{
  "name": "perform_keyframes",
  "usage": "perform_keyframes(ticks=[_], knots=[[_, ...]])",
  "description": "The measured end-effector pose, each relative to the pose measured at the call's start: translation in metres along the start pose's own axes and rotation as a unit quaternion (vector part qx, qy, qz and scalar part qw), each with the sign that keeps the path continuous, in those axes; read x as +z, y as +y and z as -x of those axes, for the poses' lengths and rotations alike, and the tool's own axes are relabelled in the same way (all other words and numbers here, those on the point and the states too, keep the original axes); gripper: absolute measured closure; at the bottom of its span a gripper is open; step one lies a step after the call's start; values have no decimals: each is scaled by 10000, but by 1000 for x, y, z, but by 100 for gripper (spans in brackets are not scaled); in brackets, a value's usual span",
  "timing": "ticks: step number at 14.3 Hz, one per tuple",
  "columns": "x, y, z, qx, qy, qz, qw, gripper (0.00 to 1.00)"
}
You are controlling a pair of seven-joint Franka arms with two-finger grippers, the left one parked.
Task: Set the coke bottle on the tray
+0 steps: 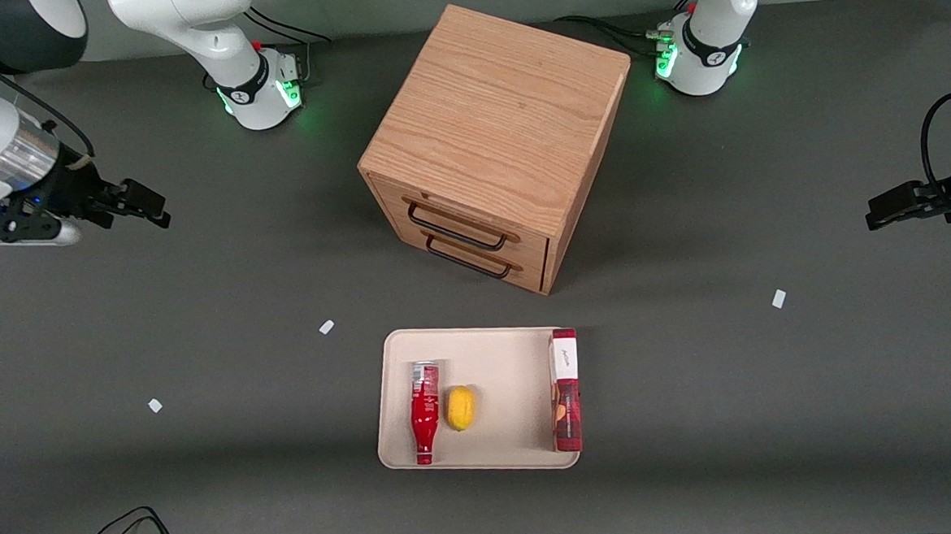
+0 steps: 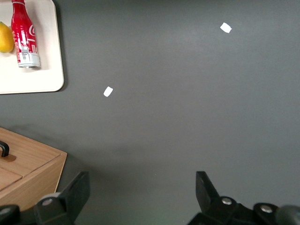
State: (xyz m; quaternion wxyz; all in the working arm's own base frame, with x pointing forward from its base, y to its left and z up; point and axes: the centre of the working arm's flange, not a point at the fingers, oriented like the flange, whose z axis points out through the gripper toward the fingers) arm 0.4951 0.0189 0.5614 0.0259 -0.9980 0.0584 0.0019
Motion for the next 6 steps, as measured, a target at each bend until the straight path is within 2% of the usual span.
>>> perform_keyframes(ticks=[4, 6], knots=[[-23, -2, -4, -18, 138, -22, 9999, 0], [-33, -3, -3, -33, 27, -5, 10000, 0]])
